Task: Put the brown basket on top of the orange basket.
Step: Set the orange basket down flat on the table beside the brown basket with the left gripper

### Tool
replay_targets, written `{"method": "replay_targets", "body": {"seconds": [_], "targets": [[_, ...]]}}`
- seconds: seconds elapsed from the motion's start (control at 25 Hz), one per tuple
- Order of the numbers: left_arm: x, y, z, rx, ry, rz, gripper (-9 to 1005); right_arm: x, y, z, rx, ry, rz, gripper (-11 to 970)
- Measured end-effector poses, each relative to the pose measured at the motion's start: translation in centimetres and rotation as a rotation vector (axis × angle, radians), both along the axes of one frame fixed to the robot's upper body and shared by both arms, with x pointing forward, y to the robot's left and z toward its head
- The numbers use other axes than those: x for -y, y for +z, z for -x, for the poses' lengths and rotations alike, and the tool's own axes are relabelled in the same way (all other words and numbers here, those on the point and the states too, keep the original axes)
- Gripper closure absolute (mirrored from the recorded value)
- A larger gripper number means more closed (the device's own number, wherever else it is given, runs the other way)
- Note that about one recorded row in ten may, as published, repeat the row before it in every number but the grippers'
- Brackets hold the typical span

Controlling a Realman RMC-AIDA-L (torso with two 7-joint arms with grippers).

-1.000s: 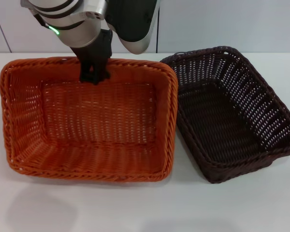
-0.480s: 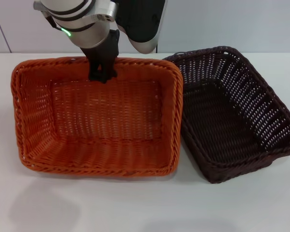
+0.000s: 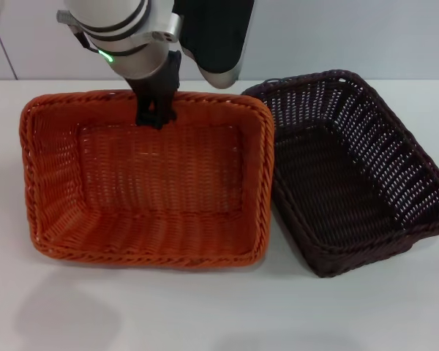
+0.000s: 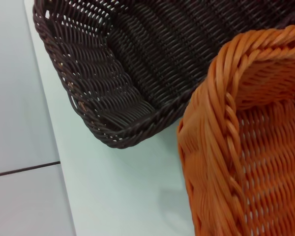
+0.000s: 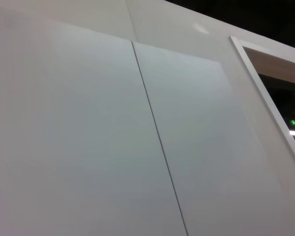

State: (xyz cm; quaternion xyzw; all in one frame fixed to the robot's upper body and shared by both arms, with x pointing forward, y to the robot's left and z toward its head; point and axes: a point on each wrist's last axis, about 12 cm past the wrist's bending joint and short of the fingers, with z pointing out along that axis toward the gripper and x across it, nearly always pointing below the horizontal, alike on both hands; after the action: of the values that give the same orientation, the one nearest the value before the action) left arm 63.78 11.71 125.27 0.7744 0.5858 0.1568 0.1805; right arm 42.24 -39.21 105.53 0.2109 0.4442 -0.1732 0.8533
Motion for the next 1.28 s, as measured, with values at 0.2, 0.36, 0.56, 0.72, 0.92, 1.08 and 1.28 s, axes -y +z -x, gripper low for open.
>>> {"method": "replay_targets", "body": {"seconds": [0.2, 0.36, 0.56, 0.72, 0.92, 1.08, 1.28], "targets": [[0.2, -1.1, -0.2, -0.009, 0.023, -0.012, 861, 0.0, 0.0, 0.1, -0.001, -0.002, 0.001, 170], [0.6, -1.7, -0.5, 0.013, 0.049, 0.005, 831, 0.1, 0.0, 0.3, -0.001, -0.005, 0.003, 170], [1.5, -3.1, -0.4, 0.043, 0.063, -0.006, 793, 0.1, 0.0, 0.4, -0.001, -0.007, 0.006, 170], [1.9, -3.7, -0.6, 0.054, 0.055, -0.009, 749, 0.1, -0.1, 0.6, 0.001, -0.011, 0.009, 171], [2.2, -3.9, -0.8, 0.077, 0.041, -0.006, 645, 0.2, 0.0, 0.8, 0.003, -0.014, 0.013, 171], [2.4, -3.8, -0.8, 0.088, 0.034, -0.013, 561, 0.2, 0.0, 0.9, 0.005, -0.015, 0.017, 171], [2.8, -3.1, -0.5, 0.110, 0.021, -0.009, 538, 0.3, 0.0, 1.0, 0.004, -0.017, 0.018, 170]]}}
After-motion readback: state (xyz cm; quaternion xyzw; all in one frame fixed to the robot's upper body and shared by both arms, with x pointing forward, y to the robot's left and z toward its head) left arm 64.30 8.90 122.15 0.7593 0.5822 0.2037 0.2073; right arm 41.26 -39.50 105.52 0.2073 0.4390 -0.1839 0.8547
